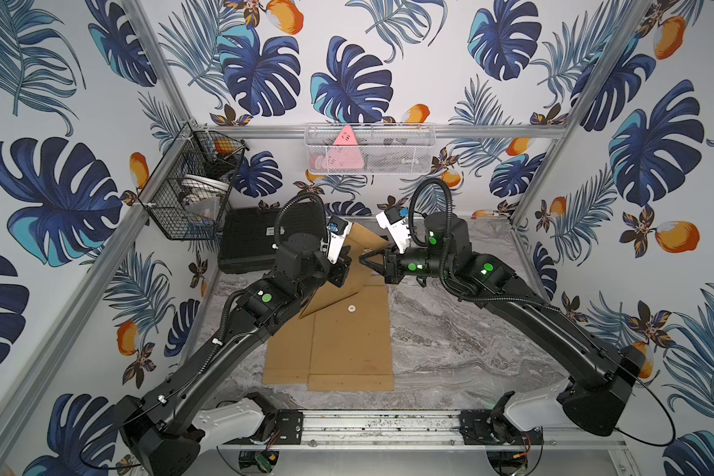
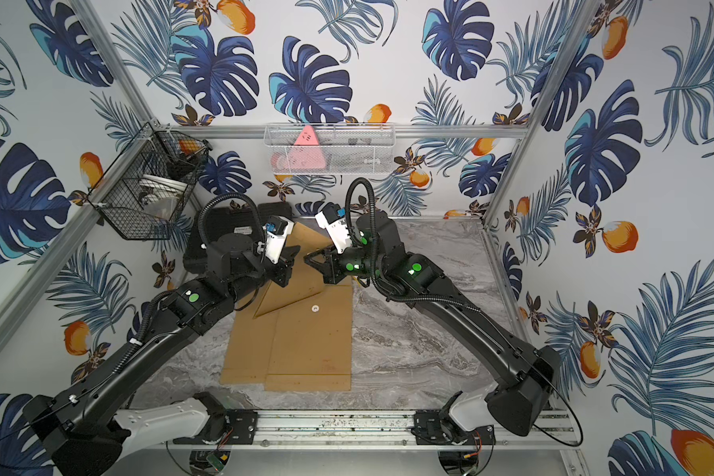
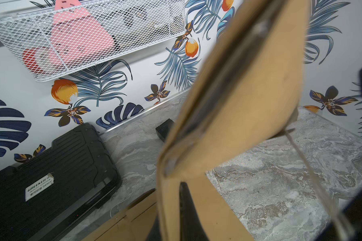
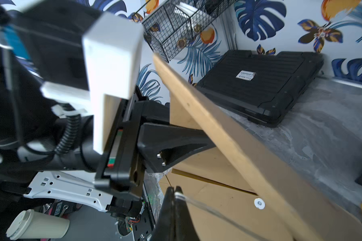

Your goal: Open the file bag

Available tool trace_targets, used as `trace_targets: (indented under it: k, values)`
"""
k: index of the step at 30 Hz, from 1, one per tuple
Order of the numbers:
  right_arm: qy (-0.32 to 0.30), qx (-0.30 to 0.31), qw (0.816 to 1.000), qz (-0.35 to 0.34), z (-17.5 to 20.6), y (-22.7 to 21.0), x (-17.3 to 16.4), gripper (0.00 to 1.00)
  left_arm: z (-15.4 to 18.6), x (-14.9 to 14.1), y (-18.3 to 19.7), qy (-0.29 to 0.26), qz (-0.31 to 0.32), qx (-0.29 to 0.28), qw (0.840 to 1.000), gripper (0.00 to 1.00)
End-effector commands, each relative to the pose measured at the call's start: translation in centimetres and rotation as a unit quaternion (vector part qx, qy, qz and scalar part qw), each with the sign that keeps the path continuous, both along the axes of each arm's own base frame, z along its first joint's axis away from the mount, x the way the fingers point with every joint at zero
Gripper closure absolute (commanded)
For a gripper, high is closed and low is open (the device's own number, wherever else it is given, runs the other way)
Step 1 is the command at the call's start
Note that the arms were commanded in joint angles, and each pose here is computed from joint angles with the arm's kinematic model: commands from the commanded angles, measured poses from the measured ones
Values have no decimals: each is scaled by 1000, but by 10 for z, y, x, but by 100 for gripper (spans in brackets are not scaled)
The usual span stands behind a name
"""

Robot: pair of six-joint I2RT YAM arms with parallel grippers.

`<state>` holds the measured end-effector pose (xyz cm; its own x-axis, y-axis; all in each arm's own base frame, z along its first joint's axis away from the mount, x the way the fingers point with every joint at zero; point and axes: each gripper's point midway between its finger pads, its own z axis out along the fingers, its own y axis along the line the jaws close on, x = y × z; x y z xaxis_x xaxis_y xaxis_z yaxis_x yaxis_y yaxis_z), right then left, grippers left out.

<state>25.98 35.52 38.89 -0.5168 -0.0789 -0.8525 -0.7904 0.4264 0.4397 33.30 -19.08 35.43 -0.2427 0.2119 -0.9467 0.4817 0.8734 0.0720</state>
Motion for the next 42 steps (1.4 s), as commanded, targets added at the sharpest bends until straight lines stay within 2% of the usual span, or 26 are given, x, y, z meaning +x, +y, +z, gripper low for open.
trace_targets:
  k: [1,8,18,30,36,42]
  values:
    - [-52,17,998,-43,27,-11,9,100,9,-3,0,-17,-10,6,1000,100]
    - [-69,-33,988,-135,20,-41,28,100,16,-16,-4,-21,-39,6,999,100]
    - [-101,-60,972,-205,26,-73,36,100,15,-28,-2,-13,-57,19,998,100]
    - [-114,-81,968,-208,33,-85,34,100,15,-51,-10,8,-112,19,994,100]
    - [-111,-112,961,-228,18,-96,40,100,23,-55,-13,7,-116,-15,993,100]
    - [-120,-137,955,-235,15,-99,47,100,21,-62,-12,16,-122,-23,992,100]
